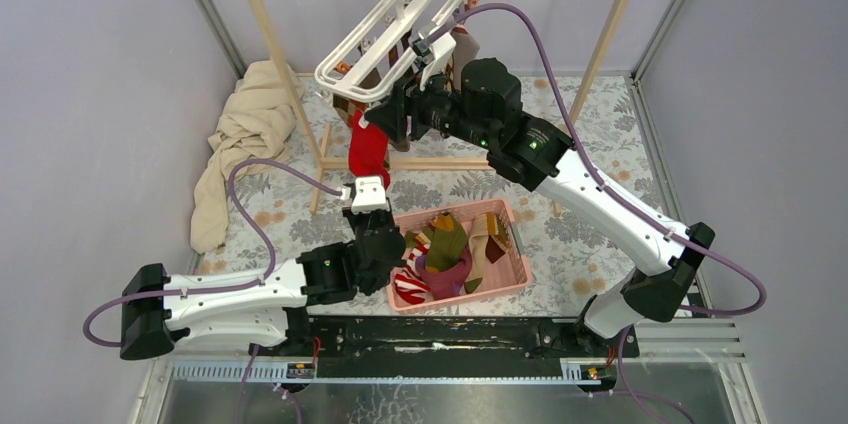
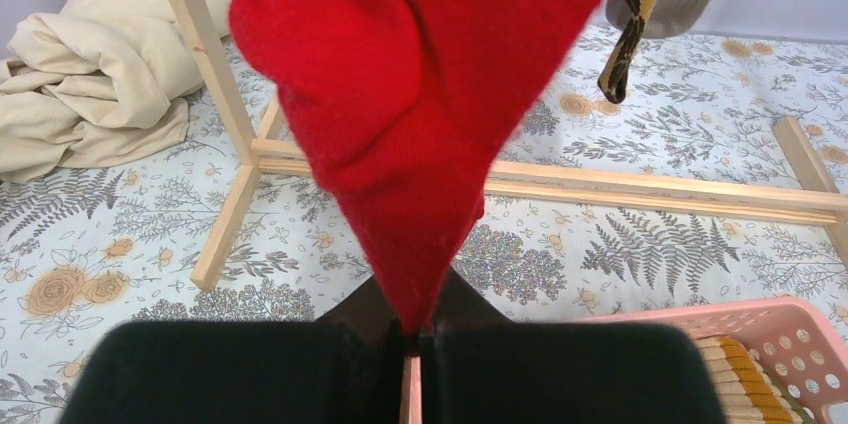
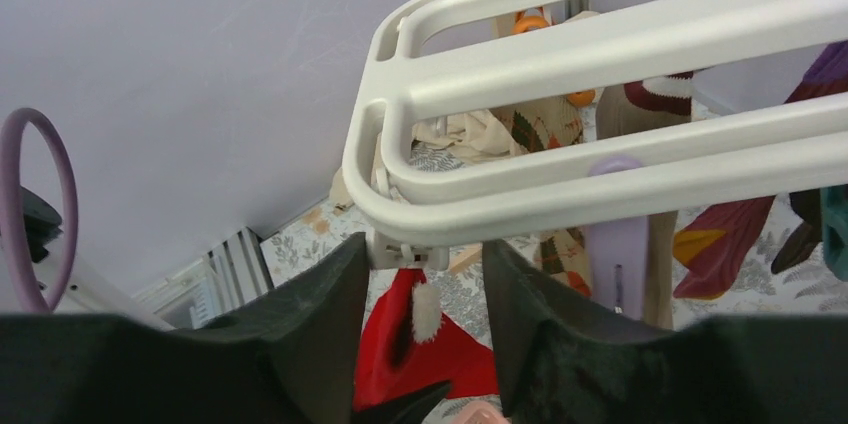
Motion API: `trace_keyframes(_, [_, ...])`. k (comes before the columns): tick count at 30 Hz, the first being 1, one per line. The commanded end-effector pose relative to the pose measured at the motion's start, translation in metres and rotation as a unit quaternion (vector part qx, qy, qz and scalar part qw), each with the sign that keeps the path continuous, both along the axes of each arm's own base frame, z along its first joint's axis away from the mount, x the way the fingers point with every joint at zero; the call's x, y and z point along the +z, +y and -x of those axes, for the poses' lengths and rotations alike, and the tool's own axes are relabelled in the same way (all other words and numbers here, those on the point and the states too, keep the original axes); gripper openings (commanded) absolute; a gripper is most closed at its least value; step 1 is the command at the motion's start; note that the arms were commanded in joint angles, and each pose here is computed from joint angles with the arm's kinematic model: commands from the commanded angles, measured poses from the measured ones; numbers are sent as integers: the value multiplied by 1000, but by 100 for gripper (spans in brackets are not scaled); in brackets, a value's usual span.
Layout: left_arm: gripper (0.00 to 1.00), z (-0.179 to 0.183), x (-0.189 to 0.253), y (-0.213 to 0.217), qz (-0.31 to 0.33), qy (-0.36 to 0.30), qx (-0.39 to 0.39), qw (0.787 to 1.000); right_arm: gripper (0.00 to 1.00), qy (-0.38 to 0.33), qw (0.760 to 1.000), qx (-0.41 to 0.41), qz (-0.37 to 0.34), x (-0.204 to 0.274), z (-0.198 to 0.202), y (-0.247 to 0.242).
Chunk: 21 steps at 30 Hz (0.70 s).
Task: Remove the socks clipped to the hanger
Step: Remove the sock from the hanger.
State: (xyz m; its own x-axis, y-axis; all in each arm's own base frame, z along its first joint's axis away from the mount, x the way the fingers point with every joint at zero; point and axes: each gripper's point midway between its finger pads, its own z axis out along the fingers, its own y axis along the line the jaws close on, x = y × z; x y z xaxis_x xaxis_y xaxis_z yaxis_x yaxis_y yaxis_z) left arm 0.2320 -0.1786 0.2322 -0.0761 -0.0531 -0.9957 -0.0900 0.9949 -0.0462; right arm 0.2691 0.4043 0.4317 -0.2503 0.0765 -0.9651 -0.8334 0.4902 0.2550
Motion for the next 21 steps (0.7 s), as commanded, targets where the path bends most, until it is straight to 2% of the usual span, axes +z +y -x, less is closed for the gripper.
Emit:
trace_keyframes(1, [0, 2, 13, 4, 23, -13, 17, 1000, 39, -31, 999, 6, -40, 34, 8, -2])
trace_keyframes(3, [0, 3, 13, 3, 23, -12, 15, 1000, 16, -30, 999, 1, -39, 33, 7, -3])
trace_keyframes(4, [0, 4, 13, 3, 23, -12, 14, 1000, 9, -30, 999, 0, -38, 32, 7, -4])
trace_keyframes(11, [0, 8, 14, -1, 18, -7, 0, 1000, 12, -31, 999, -7, -36, 29, 6, -8])
trace_keyframes(12, [0, 9, 14, -4, 21, -4, -6, 1000, 17, -31, 999, -10, -36, 29, 6, -9])
trace_keyframes(14, [0, 10, 16, -13, 31, 4, -30, 999, 43, -31, 999, -15, -33, 28, 6, -13])
trace_keyframes(16, [0, 13, 19, -28, 44, 14, -65, 997, 61, -29, 999, -23, -21, 22, 7, -19])
trace_keyframes(17, [0, 14, 24, -37, 52, 18, -82, 995, 67, -29, 999, -30, -18, 20, 7, -24])
trace_keyframes(21, [0, 25, 31, -66, 71, 33, -141, 987, 79, -22, 996, -90, -3, 4, 5, -57])
